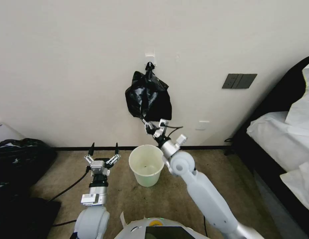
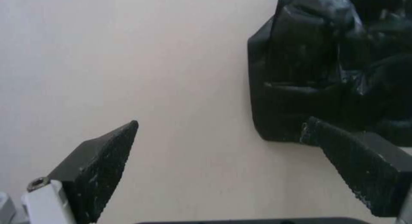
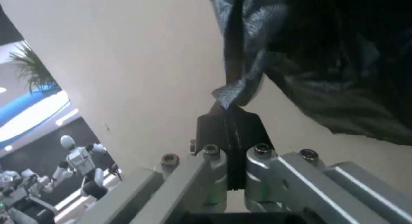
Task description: Place a trash bag onto the trash bin.
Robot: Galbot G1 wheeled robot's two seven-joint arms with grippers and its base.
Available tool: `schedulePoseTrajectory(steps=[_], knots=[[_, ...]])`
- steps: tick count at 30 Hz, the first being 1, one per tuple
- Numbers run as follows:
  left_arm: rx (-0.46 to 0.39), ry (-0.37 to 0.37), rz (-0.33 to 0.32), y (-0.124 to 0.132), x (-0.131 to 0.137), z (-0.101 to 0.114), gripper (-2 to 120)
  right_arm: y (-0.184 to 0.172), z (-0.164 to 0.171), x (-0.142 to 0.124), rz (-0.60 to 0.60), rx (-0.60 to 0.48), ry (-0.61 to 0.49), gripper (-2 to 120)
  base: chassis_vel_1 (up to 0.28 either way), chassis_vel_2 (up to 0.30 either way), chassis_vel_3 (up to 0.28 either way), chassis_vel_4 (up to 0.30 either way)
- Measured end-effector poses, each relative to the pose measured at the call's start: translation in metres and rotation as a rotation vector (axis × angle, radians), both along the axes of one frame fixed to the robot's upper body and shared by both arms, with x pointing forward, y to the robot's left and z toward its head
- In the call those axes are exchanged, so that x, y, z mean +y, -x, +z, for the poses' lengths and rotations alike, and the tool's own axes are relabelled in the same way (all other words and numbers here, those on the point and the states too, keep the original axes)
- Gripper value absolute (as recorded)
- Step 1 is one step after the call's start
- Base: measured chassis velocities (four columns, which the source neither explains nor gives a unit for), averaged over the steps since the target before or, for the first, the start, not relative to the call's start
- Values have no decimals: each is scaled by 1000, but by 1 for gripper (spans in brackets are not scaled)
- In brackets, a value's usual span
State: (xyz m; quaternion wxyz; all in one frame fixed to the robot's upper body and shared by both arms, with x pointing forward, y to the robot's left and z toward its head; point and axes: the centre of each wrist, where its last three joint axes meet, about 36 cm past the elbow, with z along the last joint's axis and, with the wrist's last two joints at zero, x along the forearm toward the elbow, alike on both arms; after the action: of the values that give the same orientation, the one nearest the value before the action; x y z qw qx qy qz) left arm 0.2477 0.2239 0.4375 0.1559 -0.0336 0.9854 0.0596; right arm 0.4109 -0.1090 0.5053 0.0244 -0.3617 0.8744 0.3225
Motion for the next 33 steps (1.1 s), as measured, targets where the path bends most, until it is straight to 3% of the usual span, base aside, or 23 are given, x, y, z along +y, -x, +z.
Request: schedulePoseTrajectory(steps=[9,33], knots=[[-9,-1,-8,4,-1,5,100,35,-15,-7,-2,-2,48,0,0,0,0,0],[-14,1,-22,5,-5,6,100,69,-38,-11,2,-1,133,0,0,0,0,0]])
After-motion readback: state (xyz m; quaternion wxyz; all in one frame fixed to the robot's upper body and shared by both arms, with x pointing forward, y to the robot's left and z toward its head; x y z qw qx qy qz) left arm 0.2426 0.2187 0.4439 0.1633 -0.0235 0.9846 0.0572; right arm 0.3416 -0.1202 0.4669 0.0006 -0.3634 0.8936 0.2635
